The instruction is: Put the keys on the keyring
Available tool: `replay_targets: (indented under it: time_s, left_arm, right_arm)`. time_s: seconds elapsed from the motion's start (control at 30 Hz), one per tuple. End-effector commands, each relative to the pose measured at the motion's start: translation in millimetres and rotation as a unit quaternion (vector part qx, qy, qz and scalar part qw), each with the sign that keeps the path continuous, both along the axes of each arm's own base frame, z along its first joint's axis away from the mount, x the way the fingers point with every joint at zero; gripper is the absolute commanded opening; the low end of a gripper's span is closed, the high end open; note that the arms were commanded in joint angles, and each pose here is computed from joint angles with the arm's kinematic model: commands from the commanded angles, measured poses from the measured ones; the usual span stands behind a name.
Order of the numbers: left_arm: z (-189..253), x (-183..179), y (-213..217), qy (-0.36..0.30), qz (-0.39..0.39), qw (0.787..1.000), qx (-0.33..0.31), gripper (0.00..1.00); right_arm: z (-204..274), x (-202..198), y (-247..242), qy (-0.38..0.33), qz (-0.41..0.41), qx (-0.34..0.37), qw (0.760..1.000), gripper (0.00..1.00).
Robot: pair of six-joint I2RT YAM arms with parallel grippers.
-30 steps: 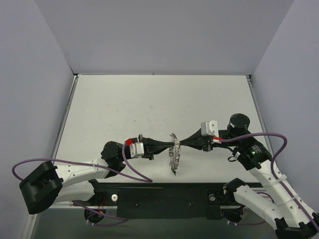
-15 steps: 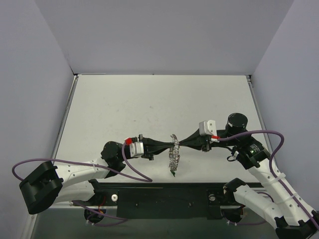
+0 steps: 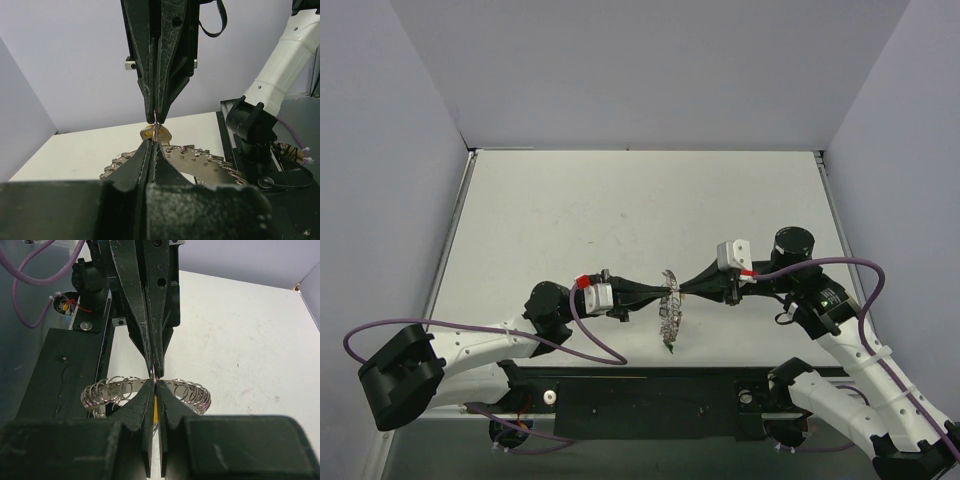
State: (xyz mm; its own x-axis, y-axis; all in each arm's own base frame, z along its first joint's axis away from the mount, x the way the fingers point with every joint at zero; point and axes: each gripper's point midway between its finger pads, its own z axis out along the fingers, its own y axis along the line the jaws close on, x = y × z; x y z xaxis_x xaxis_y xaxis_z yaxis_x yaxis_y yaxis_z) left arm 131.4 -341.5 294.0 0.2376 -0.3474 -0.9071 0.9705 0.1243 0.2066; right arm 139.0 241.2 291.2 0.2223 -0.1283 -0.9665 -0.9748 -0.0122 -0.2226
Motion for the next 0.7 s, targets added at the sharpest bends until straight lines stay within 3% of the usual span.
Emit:
replay_targets:
  time_s: [0.0, 0.67]
  left_arm:
    - [38.2, -1.0, 3.0, -0.042, 0.006, 0.998, -0.038, 0.0]
    - [38.7, 2.6, 2.8, -0.033, 0.015, 0.999, -0.031, 0.0]
  right_arm:
    - [4.5, -3.3, 4.1, 0.0, 0.012, 0.008, 1.0, 0.0]
    - [-2.9, -2.3, 3.3, 0.023, 0.0, -0.008, 1.0, 0.0]
